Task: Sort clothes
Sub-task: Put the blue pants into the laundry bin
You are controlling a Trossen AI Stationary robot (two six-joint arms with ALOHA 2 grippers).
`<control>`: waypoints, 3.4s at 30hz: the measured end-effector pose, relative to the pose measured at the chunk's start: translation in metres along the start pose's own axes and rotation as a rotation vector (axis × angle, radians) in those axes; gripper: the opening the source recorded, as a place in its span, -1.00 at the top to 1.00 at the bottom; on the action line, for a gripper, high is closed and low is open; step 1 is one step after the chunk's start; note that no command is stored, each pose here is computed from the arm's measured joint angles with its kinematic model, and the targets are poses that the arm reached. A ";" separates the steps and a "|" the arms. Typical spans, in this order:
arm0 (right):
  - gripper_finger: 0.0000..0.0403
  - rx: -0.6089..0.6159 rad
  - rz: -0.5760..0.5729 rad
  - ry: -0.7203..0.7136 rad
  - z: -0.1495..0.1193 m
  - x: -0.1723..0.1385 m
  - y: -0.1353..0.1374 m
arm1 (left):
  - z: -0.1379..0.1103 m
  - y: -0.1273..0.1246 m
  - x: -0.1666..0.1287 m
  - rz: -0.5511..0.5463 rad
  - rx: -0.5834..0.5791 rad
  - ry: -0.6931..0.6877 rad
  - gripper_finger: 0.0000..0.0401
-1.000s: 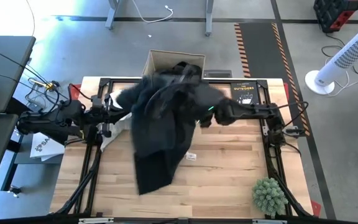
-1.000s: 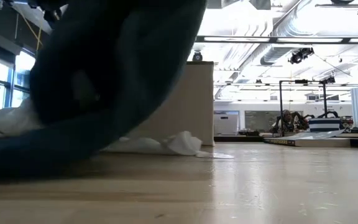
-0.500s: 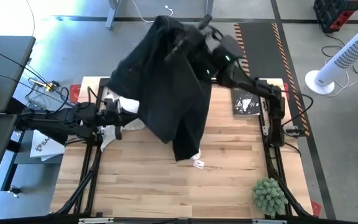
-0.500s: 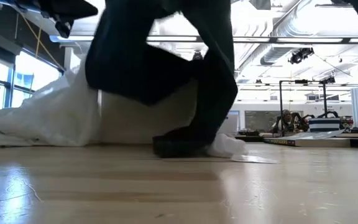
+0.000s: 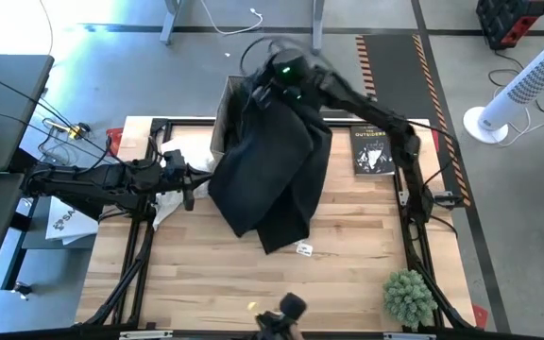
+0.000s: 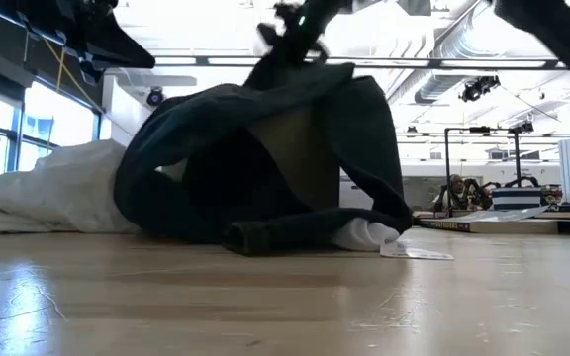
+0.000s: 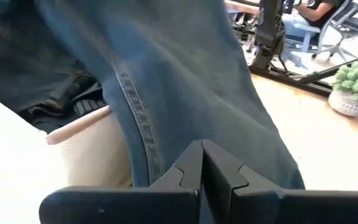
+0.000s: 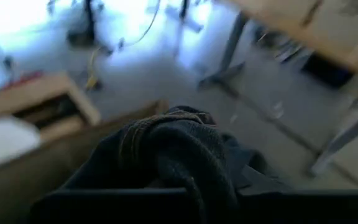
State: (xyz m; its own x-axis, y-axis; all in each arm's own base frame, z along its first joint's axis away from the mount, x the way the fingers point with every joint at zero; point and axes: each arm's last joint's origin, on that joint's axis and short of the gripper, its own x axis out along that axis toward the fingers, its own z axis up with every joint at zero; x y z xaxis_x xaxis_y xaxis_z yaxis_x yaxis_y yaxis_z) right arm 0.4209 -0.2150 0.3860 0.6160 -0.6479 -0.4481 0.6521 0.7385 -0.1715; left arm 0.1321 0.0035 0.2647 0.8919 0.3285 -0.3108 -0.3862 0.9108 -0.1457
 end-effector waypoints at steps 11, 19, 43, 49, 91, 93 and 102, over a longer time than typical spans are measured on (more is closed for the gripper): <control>0.25 -0.048 0.237 0.130 -0.030 0.035 0.029 | -0.001 -0.002 0.000 -0.063 -0.048 0.030 1.00; 0.08 -0.070 0.251 -0.107 0.028 -0.068 0.027 | -0.006 -0.001 0.000 -0.051 -0.055 0.069 1.00; 0.08 0.183 0.140 0.233 -0.088 0.099 0.043 | -0.005 -0.001 0.000 -0.047 -0.057 0.068 0.99; 0.08 0.137 0.255 0.260 -0.101 0.113 0.051 | -0.005 -0.001 0.000 -0.046 -0.057 0.068 0.99; 0.08 0.402 -0.001 0.519 -0.279 -0.125 0.051 | -0.083 0.014 0.011 0.232 -0.218 0.392 1.00; 0.08 0.453 0.128 0.440 -0.294 -0.117 0.061 | -0.084 0.010 0.018 0.182 -0.240 0.344 1.00; 0.08 0.664 0.477 0.081 -0.260 -0.136 0.104 | -0.052 -0.020 0.038 -0.318 -0.370 0.100 1.00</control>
State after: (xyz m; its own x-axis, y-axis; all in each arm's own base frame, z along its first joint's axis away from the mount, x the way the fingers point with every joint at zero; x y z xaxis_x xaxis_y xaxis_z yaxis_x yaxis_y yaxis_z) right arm 0.2905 -0.0014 0.2010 0.8760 -0.2576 -0.4078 0.4692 0.6508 0.5969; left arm 0.1617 -0.0156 0.2069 0.9592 0.0070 -0.2825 -0.1725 0.8062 -0.5659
